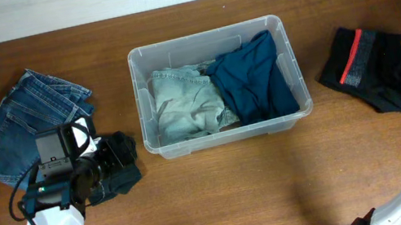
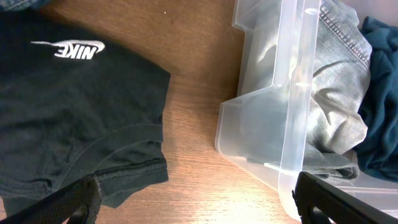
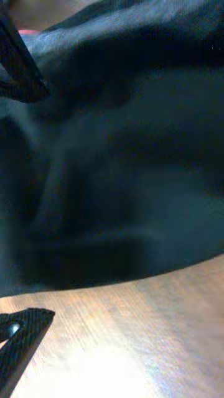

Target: Pack container

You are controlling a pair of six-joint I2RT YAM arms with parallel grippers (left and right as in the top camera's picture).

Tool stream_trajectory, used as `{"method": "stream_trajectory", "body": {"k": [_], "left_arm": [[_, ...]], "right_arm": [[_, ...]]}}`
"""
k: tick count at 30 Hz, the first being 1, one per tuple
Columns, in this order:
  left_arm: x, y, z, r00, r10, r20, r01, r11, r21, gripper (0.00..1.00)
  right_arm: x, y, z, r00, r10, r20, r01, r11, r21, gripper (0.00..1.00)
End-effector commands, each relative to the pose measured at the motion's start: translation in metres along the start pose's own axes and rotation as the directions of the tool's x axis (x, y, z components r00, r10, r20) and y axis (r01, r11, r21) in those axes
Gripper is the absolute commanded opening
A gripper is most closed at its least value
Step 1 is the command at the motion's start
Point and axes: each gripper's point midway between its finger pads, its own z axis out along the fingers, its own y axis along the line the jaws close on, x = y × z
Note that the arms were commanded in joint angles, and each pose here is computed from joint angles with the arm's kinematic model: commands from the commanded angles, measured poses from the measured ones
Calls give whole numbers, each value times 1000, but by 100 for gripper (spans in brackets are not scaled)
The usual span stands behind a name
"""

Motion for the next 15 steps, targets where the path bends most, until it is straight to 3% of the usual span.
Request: {"method": "stream_trajectory", "body": {"k": [1,8,15], "left_arm": [[-2,-1,-1,1000,21,7,-21,1000,-3,99],[-2,-1,-1,1000,21,7,-21,1000,-3,100],[-2,-1,-1,1000,21,7,-21,1000,-3,99]], "right_arm": [[-19,21,-21,992,-99,81,92,991,95,98],[-19,54,-7,958,-274,82,247,938,241,98],[-19,77,6,942,-322,96,292,925,243,98]]}}
